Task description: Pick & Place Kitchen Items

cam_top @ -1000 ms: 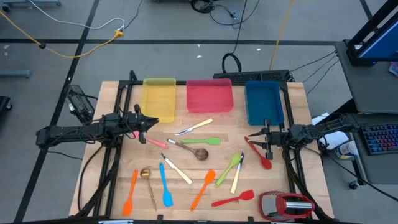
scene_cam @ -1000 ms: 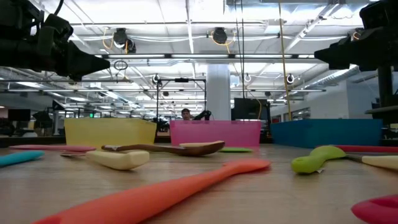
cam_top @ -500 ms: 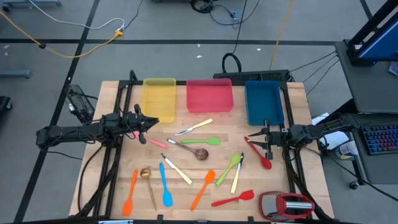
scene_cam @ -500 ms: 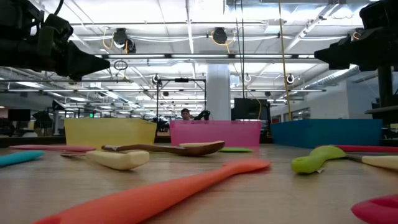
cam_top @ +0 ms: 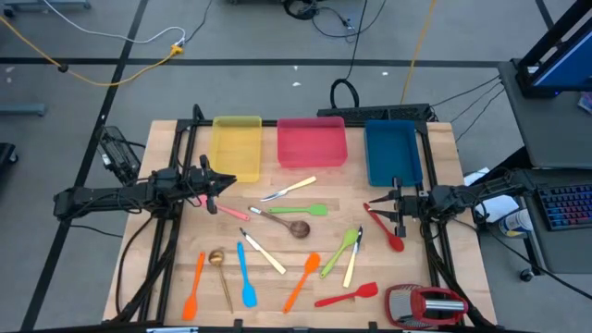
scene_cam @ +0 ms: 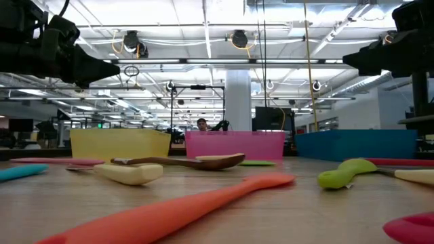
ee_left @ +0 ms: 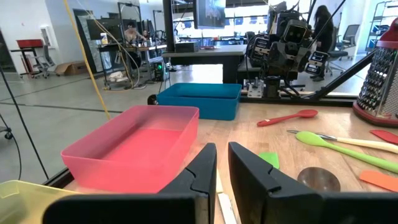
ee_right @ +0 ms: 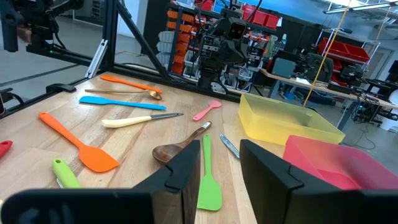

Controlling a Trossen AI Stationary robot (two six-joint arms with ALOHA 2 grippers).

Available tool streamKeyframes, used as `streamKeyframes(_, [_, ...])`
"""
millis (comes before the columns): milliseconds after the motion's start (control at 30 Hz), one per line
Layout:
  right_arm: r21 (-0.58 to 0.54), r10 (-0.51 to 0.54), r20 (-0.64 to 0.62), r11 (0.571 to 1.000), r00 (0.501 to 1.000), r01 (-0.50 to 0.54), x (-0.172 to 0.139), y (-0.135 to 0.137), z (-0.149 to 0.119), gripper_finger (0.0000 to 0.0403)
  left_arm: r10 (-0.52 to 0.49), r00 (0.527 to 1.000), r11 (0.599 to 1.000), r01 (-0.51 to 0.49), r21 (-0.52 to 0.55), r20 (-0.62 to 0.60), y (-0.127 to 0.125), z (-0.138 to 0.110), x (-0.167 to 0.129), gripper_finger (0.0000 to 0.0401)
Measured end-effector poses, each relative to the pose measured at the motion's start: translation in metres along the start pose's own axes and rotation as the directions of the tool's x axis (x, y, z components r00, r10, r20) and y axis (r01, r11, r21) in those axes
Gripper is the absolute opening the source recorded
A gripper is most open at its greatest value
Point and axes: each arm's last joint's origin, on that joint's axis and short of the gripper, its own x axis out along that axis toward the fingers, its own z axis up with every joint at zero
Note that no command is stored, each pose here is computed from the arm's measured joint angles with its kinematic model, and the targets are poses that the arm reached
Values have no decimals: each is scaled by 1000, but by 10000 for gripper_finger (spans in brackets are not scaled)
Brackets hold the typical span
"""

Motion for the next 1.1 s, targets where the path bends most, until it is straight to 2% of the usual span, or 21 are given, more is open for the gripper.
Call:
streamKeyframes(533, [0,0,0,1000,1000,0,0,0,0,105,0,1000,1000,0,0,0,0,0,0,47])
streamKeyframes(1100, [0,0,0,1000,1000,0,0,0,0,105,4,997,1000,-4,-4,79,0,8,0,47])
